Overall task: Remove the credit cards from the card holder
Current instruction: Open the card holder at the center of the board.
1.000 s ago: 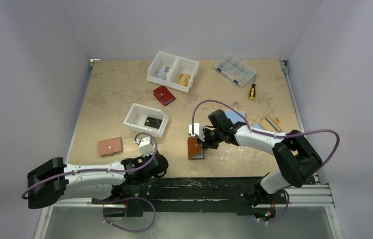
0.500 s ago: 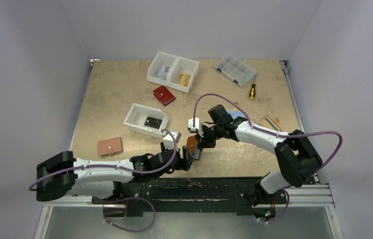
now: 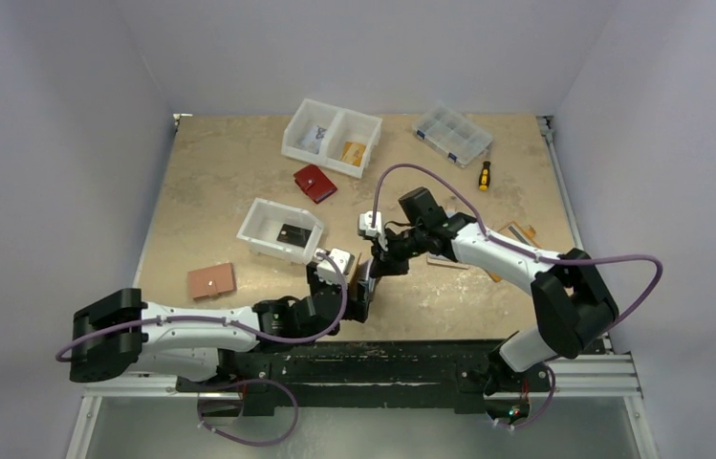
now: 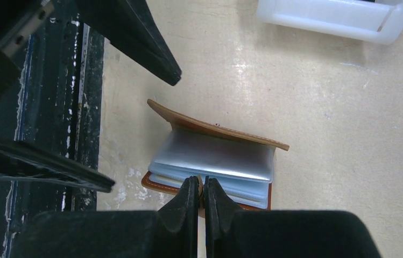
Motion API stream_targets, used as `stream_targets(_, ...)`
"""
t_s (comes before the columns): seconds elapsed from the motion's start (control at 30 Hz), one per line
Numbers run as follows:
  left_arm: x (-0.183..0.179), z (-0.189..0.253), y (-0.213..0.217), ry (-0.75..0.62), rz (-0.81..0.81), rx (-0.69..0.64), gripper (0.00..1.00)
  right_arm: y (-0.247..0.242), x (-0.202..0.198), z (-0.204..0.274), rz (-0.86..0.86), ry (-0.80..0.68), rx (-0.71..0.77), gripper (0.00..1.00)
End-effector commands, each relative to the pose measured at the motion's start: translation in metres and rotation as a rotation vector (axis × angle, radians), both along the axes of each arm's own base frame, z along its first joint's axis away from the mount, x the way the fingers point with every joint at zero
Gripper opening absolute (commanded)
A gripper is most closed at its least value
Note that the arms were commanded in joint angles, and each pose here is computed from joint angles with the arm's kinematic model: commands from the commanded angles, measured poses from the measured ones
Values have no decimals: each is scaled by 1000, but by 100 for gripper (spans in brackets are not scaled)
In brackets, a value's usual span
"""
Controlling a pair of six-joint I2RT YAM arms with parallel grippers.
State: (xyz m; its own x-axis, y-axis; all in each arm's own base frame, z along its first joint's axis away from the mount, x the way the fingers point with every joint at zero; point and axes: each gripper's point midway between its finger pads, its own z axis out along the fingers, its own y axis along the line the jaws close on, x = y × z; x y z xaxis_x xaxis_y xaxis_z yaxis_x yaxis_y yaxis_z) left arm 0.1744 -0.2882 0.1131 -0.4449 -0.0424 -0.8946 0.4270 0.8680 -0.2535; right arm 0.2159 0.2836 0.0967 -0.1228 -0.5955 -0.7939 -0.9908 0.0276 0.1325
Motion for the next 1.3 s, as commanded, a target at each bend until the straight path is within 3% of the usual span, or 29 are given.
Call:
stream_targets(0.0,17,0,7,-30,124,51,86,10,4,22,14,6,54,0)
stream_targets(0.13,22,-8,17,-6,197,60,92,10,5,25,12,2,60,0)
stream_targets(0.33,28,-12,37,48,267,-49,90,8,7,25,3,1,56,0)
stream_targets(0.6,26,-8,31,84,196,-198,92,8,8,23,0,6,52,0)
stream_targets(1.07,32,-30,4,140,179,-68,94,8,7,26,0,5,58,0)
stream_targets(1.2,33,-37,-1,156,185,-31,91,7,6,25,1,6,57,0)
stream_targets(1.27,35,-41,2,163,207,-6,85,7,7,25,-2,5,56,0)
